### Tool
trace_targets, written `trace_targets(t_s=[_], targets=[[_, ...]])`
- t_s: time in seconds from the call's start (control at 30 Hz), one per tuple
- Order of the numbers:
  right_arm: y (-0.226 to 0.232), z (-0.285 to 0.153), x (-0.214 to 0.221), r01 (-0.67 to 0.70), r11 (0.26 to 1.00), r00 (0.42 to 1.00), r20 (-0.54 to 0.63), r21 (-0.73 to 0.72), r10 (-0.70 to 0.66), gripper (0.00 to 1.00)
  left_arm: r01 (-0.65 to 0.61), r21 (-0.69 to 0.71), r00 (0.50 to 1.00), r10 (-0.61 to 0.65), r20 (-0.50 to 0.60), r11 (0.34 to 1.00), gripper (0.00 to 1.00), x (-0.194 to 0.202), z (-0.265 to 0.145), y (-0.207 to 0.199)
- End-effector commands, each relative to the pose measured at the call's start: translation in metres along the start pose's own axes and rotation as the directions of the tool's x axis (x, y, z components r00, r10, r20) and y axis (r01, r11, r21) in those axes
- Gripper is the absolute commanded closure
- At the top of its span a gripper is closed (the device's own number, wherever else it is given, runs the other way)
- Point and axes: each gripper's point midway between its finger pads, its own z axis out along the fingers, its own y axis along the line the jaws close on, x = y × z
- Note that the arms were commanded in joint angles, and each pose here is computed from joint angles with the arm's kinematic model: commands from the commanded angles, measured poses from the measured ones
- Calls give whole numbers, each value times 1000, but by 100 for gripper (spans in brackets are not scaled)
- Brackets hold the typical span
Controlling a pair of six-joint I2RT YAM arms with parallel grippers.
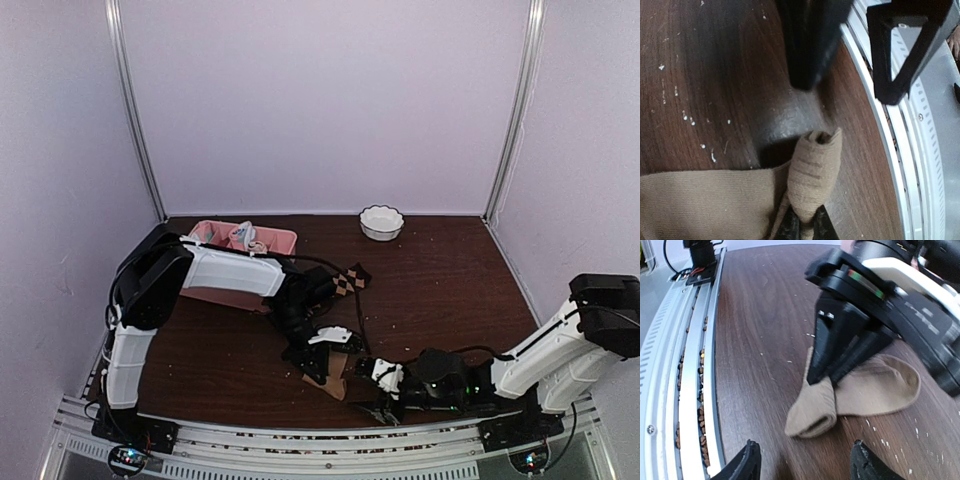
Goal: Roll the socks
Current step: Roll the sock at the center of the board.
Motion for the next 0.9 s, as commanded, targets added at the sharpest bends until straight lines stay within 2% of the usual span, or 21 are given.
trace_targets(t_s=[0.0, 0.33, 0.53, 0.77, 0.8, 0.83, 0.87], targets=[[9, 18, -11, 117, 993, 993, 3, -19, -117, 43, 58, 46, 993, -53, -106, 997, 95, 38, 29, 2], [-3, 55, -6, 250, 967, 967, -65, 56, -246, 51, 77, 77, 992, -69, -106, 994, 94, 41, 32, -2], [-11, 66, 9, 298, 951, 949, -133, 85, -286, 74, 72, 74, 992, -64, -107, 995, 94, 41, 31, -1], [-12, 64, 38, 293, 954, 937, -219, 72, -271, 94, 2, 19, 998, -1, -59, 1000, 88, 31, 13, 2], [-12, 63, 43, 285, 956, 936, -232, 66, -263, 95, -3, 6, 999, 3, -51, 1000, 84, 29, 9, 3], [-12, 63, 49, 275, 960, 935, -249, 59, -253, 97, -13, -12, 999, 13, -41, 1000, 66, 27, 2, 2], [-10, 63, 53, 267, 963, 934, -261, 49, -245, 98, -24, -31, 999, 23, -31, 999, 15, 24, -3, 2]])
